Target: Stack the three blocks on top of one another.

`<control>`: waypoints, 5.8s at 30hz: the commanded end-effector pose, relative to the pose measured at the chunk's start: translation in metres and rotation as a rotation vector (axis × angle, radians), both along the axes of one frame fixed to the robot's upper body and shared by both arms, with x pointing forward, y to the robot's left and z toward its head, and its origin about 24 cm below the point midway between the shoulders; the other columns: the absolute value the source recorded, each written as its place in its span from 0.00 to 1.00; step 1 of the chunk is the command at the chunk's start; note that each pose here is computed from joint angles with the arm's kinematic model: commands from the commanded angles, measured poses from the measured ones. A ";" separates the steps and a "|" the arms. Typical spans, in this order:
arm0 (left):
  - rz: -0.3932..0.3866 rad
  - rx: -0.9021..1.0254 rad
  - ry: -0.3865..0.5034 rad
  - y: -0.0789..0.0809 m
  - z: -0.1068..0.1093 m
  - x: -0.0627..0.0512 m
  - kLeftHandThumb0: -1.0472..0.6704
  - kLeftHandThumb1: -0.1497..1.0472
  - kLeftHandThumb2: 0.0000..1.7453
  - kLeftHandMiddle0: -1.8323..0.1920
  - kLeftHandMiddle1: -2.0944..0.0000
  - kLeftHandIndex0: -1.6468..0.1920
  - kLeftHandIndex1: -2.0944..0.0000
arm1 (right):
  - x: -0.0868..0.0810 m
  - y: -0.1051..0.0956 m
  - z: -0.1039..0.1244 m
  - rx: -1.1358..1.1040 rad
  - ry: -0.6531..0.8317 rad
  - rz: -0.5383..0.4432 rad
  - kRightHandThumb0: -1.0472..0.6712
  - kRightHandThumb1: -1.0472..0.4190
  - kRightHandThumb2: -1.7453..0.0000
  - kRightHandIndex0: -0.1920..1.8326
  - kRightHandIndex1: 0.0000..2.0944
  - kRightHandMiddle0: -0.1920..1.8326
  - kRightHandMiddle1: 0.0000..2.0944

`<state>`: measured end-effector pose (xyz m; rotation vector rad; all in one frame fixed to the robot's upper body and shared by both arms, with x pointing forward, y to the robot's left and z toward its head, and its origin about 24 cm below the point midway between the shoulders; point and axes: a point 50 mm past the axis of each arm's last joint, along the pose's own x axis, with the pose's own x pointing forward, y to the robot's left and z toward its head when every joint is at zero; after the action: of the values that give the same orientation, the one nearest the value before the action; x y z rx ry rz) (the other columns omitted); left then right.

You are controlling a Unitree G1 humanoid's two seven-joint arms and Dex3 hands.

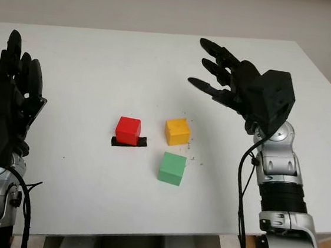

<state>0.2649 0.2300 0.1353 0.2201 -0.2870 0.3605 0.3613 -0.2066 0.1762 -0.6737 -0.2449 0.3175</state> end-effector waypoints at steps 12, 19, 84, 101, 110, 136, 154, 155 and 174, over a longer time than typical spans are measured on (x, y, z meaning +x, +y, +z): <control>-0.010 0.025 -0.025 -0.004 0.007 -0.001 0.20 1.00 0.38 0.92 0.98 0.91 0.98 | 0.005 0.013 -0.001 -0.420 -0.068 0.199 0.26 0.17 0.97 0.23 0.05 0.25 0.06; -0.009 0.041 -0.022 -0.005 0.007 -0.002 0.19 1.00 0.38 0.91 0.97 0.91 0.97 | 0.004 0.017 -0.013 -0.511 -0.058 0.243 0.27 0.17 0.97 0.24 0.05 0.26 0.05; 0.011 0.083 0.013 -0.010 -0.003 -0.005 0.22 1.00 0.35 0.92 0.97 0.90 0.97 | 0.006 0.017 -0.062 -0.433 -0.062 0.194 0.33 0.05 0.97 0.17 0.44 0.29 0.69; -0.001 0.077 0.029 -0.009 -0.006 -0.007 0.24 1.00 0.34 0.93 0.98 0.91 0.98 | 0.008 0.014 -0.052 -0.141 -0.025 0.149 0.33 0.05 0.97 0.17 0.31 0.27 0.77; -0.007 0.077 0.030 -0.009 -0.006 -0.007 0.23 1.00 0.33 0.93 0.98 0.92 0.98 | 0.010 0.014 -0.043 -0.082 -0.045 0.137 0.33 0.05 0.97 0.19 0.25 0.26 0.77; 0.008 0.077 0.022 -0.012 -0.004 -0.008 0.23 1.00 0.34 0.93 0.97 0.91 0.97 | 0.017 0.080 -0.016 0.186 0.260 0.277 0.31 0.07 0.97 0.23 0.06 0.29 0.77; 0.008 0.067 0.023 -0.012 -0.005 -0.008 0.23 1.00 0.33 0.93 0.97 0.92 0.98 | 0.015 0.102 -0.023 0.193 0.354 0.279 0.34 0.07 0.97 0.23 0.04 0.28 0.76; 0.008 0.067 0.021 -0.012 -0.005 -0.008 0.23 1.00 0.33 0.93 0.97 0.92 0.98 | 0.016 0.103 -0.023 0.192 0.354 0.278 0.34 0.07 0.97 0.23 0.04 0.28 0.77; 0.020 0.070 0.027 -0.012 -0.008 -0.010 0.23 1.00 0.36 0.93 0.97 0.91 0.97 | 0.021 0.104 -0.029 0.139 0.316 0.264 0.32 0.07 0.97 0.24 0.04 0.26 0.78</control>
<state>0.2578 0.2192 0.1253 0.2966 -0.2560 0.3621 0.3791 -0.1057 0.1367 -0.4371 -0.0139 0.6472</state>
